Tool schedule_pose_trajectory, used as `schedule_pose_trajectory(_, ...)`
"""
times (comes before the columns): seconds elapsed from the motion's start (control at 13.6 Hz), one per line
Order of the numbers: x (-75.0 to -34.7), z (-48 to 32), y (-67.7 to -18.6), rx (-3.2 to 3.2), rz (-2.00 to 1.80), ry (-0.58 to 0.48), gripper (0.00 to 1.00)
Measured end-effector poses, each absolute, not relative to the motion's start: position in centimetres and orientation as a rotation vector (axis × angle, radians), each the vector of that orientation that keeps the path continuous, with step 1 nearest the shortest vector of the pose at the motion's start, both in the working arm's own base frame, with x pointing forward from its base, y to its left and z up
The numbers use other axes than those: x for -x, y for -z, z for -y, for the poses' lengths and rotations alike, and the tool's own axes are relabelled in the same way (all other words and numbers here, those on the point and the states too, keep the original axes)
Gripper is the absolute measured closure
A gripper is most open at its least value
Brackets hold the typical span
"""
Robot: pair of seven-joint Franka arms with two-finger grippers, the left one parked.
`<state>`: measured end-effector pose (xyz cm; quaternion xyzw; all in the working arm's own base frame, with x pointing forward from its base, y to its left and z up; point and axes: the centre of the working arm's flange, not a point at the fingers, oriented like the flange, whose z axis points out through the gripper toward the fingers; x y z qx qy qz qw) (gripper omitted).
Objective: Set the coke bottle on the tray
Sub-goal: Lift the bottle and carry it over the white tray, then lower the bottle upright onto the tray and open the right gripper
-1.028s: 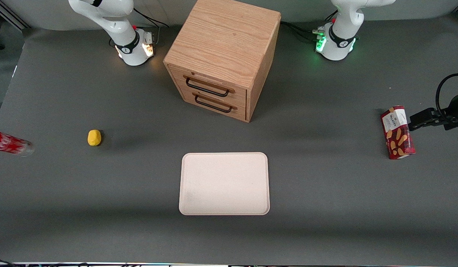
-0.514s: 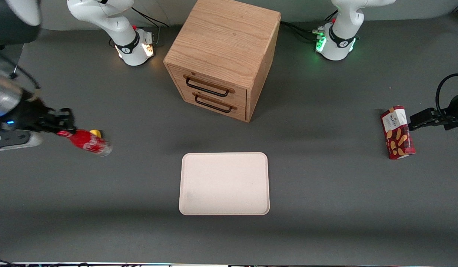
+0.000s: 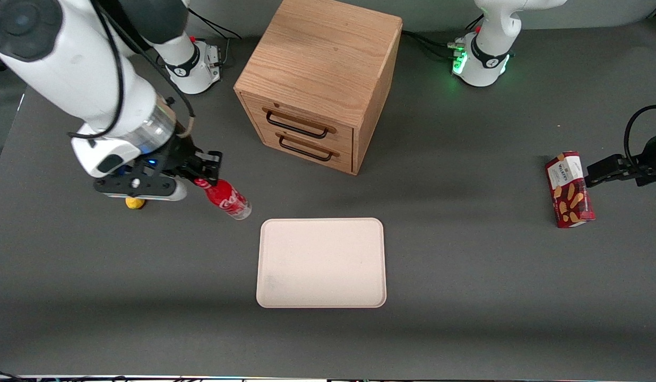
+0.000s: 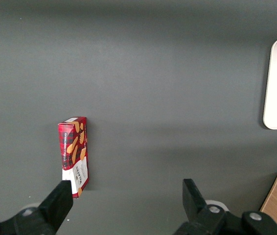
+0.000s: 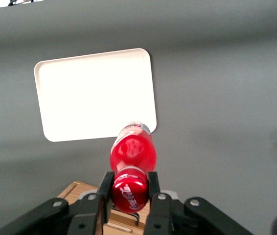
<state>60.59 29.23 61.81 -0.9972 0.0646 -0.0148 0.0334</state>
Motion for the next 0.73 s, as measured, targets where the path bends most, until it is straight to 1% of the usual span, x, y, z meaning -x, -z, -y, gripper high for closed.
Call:
schedule_pose_trajectory(0.22, -62.8, -30.4, -57.9, 3.068, -0.207, 0.055, 0.68)
schedule_pose_trajectory(0.44, -65.8, -31.8, -51.6, 3.069, -0.215, 0.07, 0.68)
schedule_pose_trajectory(0.73, -68.2, -32.9, -44.4, 3.079, -0.222, 0.064, 0.68)
